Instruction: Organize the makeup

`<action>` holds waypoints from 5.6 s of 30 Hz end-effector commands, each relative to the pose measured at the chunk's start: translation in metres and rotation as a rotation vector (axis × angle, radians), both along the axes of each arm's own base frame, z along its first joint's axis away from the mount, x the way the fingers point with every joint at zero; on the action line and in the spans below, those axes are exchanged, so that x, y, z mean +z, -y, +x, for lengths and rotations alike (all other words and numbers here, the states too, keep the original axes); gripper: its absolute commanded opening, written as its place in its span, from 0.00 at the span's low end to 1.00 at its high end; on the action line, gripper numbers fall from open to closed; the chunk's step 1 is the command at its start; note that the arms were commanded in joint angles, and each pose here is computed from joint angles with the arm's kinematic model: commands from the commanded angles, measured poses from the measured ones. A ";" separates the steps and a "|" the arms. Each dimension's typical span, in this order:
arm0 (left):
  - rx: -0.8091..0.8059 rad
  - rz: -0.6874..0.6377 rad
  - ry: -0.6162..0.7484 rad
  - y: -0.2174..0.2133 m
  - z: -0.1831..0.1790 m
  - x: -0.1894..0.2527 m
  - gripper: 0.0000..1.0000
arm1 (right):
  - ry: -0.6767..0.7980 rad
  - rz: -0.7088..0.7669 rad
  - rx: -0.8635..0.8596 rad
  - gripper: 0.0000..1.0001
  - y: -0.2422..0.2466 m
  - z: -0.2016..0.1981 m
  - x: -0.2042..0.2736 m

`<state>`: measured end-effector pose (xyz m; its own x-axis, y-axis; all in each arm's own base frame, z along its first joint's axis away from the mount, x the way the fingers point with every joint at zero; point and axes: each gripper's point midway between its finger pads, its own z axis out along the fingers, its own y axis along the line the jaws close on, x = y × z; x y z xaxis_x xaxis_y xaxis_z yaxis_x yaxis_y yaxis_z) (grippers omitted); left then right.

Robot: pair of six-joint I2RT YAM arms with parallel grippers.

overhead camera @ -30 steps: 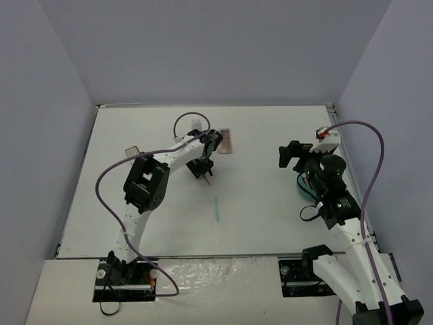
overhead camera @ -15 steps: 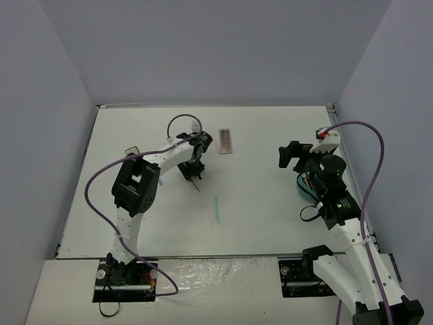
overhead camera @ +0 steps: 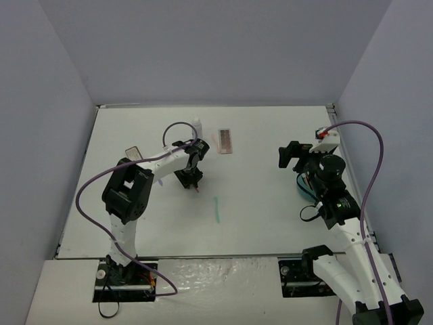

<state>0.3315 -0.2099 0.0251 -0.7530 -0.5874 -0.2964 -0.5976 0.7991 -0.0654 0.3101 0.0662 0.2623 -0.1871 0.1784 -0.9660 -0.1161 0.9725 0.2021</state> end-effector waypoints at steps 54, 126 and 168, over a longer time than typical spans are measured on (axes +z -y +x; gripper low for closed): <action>-1.278 -0.254 1.363 0.171 -0.068 0.326 0.00 | 0.034 0.324 0.764 0.67 -0.148 -0.026 0.058; -0.541 0.360 0.831 -0.159 -0.032 0.247 0.97 | -0.237 0.124 -0.424 0.08 0.146 0.081 -0.116; -0.096 0.123 0.233 -0.144 0.056 0.072 0.78 | 0.103 0.052 -0.103 1.00 0.041 0.021 0.053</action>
<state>0.3614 -0.0637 0.0811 -0.7650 -0.3916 -0.5112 -0.4335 0.9002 -0.0409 0.3338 0.0194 0.2898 -0.1540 0.2809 -0.9473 -0.0094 0.9583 0.2857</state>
